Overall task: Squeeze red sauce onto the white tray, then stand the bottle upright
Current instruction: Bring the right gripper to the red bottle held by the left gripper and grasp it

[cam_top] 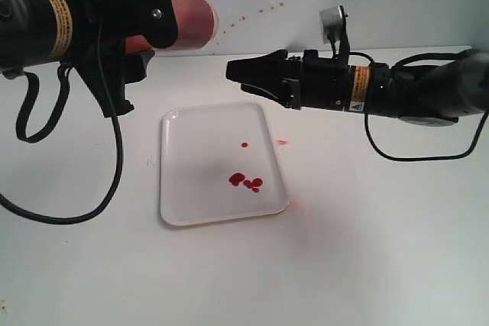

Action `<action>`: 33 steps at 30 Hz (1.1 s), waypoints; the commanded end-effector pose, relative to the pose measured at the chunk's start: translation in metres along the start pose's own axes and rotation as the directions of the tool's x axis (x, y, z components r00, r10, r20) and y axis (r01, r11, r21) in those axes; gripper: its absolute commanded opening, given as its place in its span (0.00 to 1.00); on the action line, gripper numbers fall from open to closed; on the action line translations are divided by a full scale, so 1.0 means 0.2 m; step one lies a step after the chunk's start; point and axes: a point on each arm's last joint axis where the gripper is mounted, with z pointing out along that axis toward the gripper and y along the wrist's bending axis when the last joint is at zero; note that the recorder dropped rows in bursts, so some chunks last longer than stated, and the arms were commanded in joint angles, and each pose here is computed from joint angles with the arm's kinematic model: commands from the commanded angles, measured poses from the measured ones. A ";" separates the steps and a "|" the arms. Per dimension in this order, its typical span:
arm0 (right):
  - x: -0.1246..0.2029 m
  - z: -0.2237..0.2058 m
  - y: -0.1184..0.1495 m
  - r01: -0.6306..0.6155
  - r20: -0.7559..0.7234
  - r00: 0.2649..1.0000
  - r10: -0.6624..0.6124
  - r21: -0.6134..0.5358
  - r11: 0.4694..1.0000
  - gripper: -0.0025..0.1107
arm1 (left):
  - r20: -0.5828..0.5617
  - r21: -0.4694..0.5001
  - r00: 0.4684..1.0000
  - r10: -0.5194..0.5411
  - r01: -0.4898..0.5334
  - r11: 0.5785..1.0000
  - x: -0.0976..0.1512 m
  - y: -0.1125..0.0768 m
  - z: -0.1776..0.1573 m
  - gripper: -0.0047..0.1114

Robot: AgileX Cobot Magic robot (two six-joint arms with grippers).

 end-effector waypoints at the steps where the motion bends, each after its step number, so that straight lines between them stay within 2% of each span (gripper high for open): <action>1: 0.03 0.09 0.06 -0.019 0.024 1.000 0.020 -0.040 0.999 0.67 | 0.077 -0.035 0.997 -0.023 0.026 0.999 -0.04 0.04 -0.04 0.04; 12: 0.10 0.13 0.09 0.139 -0.088 0.985 -0.146 -0.082 0.987 0.61 | 0.080 -0.035 0.996 -0.023 0.026 0.999 -0.04 0.04 -0.04 0.04; 15: 0.12 0.12 0.09 0.214 -0.121 0.967 -0.226 -0.100 0.972 0.60 | 0.080 -0.035 0.996 -0.023 0.026 0.999 -0.04 0.04 -0.04 0.04; 17: 0.13 0.12 0.09 0.306 -0.134 0.938 -0.321 -0.121 0.944 0.60 | 0.080 -0.035 0.996 -0.023 0.026 0.999 -0.04 0.04 -0.04 0.04; 19: 0.14 0.12 0.09 0.431 -0.143 0.881 -0.451 -0.153 0.889 0.60 | 0.082 -0.036 0.996 -0.021 0.024 0.999 -0.04 0.04 -0.04 0.04; 22: 0.14 0.12 0.09 0.648 -0.103 0.734 -0.672 -0.191 0.737 0.60 | 0.082 -0.036 0.996 -0.019 0.021 0.999 -0.04 0.04 -0.04 0.04; 25: 0.12 0.12 0.10 0.823 -0.027 0.544 -0.838 -0.174 0.540 0.60 | 0.102 -0.037 0.995 -0.015 0.019 0.999 -0.05 0.04 -0.04 0.04; 28: 0.09 0.13 0.06 0.941 -0.041 0.328 -0.944 -0.072 0.330 0.63 | 0.142 -0.038 0.990 -0.013 0.019 0.999 -0.07 0.04 -0.04 0.04; 29: 0.08 0.13 0.05 0.957 -0.056 0.284 -0.957 -0.040 0.286 0.64 | 0.155 -0.039 0.988 -0.013 0.019 0.999 -0.07 0.04 -0.04 0.04; 31: 0.05 0.13 0.04 0.969 -0.047 0.249 -0.967 0.024 0.248 0.67 | 0.162 -0.039 0.987 -0.013 0.019 0.999 -0.07 0.04 -0.04 0.04; 33: 0.01 0.13 0.05 0.960 -0.004 0.263 -0.965 0.098 0.262 0.69 | 0.162 -0.039 0.987 -0.013 0.019 0.999 -0.07 0.04 -0.04 0.04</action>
